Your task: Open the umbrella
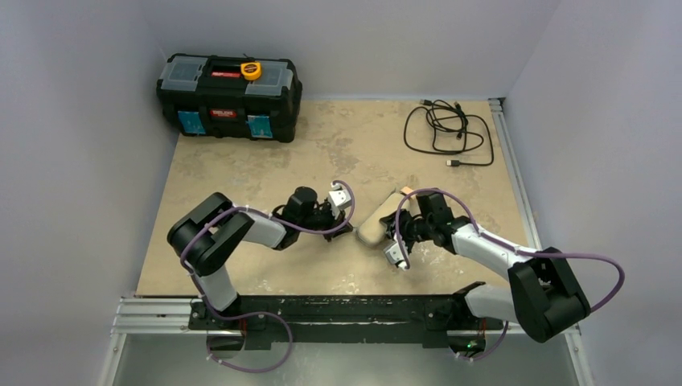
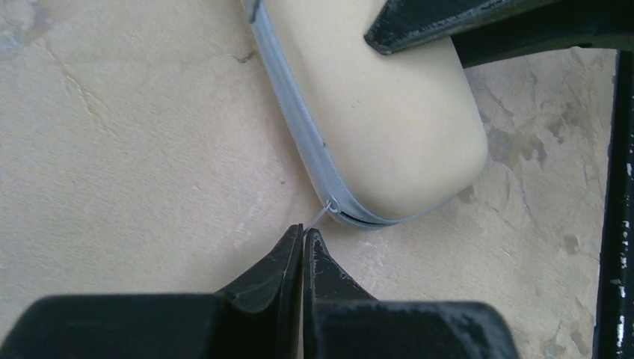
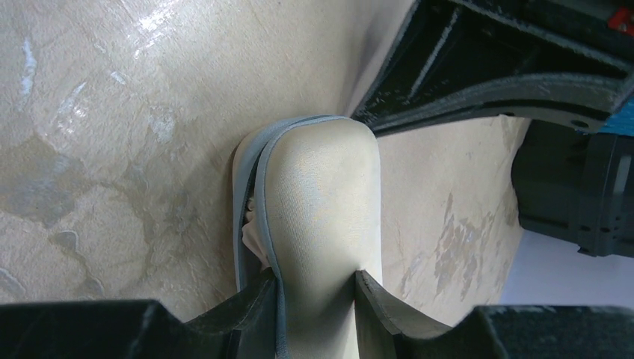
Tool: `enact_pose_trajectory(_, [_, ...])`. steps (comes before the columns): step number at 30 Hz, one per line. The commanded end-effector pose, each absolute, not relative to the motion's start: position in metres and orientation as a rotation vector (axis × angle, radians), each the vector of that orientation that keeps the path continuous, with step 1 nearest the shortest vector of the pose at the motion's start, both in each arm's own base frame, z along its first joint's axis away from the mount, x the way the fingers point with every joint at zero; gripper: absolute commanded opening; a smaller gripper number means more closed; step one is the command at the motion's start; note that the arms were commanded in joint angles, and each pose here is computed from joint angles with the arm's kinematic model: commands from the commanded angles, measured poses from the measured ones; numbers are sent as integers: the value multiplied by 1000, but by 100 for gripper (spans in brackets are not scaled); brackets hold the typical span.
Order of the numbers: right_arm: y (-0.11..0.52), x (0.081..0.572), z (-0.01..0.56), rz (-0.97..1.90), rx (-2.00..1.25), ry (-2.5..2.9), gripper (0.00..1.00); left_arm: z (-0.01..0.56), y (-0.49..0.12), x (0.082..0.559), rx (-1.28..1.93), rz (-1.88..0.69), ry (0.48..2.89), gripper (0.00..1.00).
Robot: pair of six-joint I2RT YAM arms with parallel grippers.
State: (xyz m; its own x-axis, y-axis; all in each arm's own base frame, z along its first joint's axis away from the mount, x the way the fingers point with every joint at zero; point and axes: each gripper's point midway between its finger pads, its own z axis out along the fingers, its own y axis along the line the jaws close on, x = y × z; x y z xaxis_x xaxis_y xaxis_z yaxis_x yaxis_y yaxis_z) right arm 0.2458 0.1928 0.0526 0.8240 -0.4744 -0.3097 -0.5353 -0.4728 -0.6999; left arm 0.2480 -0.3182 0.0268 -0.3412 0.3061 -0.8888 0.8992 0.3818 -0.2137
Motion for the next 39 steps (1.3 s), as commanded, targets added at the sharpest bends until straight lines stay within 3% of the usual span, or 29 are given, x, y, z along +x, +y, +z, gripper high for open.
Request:
enact_pose_trajectory(1, [175,211,16,238,-2263,817,0,58,-322,289,999,-850,1769,0])
enact_pose_trajectory(14, [177,217,19,236,-2240,839,0,75,-341,308,1043,-948,1719,0])
enact_pose_trajectory(17, [175,215,19,242,-2244,818,0,73,-310,302,1060,-975,1742,48])
enact_pose_trajectory(20, [173,212,23,256,-2250,763,1,76,-295,275,1190,-989,1651,59])
enact_pose_trajectory(28, [165,190,23,432,-2390,365,1,65,-317,233,1439,-1048,1474,60])
enact_pose_trajectory(39, [161,194,18,437,-2436,316,3,44,-347,240,1477,-1027,1434,53])
